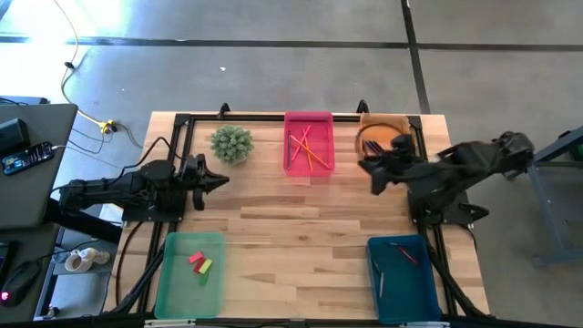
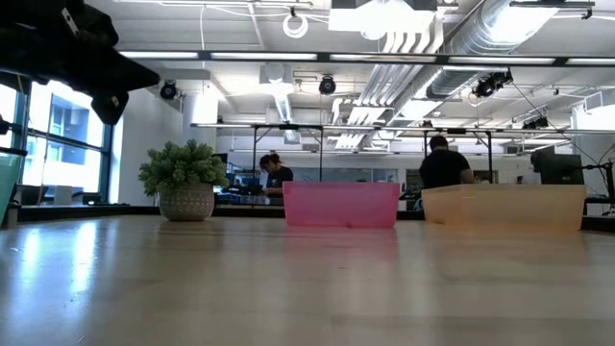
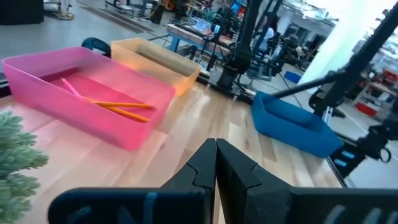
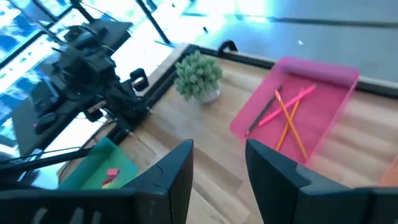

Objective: Sort crayons/erasers/pens/pencils in bins
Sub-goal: Return to Home Position

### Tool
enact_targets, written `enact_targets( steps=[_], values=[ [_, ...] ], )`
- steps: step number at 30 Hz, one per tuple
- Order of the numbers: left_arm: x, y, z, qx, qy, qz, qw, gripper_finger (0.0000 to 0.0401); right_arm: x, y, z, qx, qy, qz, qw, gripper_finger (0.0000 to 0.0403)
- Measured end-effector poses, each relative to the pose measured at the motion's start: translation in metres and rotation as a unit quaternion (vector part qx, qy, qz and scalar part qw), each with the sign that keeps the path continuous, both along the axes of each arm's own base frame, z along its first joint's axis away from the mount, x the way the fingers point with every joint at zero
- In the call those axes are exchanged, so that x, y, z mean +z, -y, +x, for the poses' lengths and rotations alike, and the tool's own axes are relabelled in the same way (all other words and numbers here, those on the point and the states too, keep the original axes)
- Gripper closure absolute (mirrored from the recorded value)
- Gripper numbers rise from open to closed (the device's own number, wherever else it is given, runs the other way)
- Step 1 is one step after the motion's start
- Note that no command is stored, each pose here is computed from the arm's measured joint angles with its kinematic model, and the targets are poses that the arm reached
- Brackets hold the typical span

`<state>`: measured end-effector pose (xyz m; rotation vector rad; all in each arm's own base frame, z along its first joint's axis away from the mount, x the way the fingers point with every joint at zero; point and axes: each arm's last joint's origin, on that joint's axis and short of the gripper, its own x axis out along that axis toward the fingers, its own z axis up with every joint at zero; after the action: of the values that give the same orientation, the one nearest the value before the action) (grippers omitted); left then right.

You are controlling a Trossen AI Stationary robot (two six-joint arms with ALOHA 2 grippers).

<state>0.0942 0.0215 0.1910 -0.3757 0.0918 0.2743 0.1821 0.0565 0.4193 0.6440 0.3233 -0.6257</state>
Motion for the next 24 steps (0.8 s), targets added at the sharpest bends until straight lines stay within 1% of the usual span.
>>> enact_targets(
  steps=[6, 10, 14, 18, 24],
  values=[
    [0.005, -0.003, 0.000, 0.035, 0.031, -0.007, 0.999, 0.0401, 0.019, 0.018, -0.046, 0.037, 0.020, -0.039, 0.998, 0.0263],
    [0.009, -0.005, -0.001, 0.050, 0.049, -0.002, 0.998, 0.0401, 0.027, 0.034, -0.080, 0.043, 0.034, -0.072, 0.996, 0.0263],
    [0.009, -0.007, -0.001, 0.063, 0.049, -0.001, 0.997, 0.0401, 0.030, 0.044, -0.102, 0.046, 0.038, -0.090, 0.994, 0.0263],
    [0.009, -0.007, -0.001, 0.065, 0.049, 0.000, 0.997, 0.0401, 0.025, 0.046, -0.107, 0.049, 0.007, -0.106, 0.993, 0.0263],
    [0.008, -0.007, -0.001, 0.064, 0.043, 0.006, 0.997, 0.0401, 0.015, 0.045, -0.102, 0.028, -0.040, -0.109, 0.993, 0.0263]
  ],
)
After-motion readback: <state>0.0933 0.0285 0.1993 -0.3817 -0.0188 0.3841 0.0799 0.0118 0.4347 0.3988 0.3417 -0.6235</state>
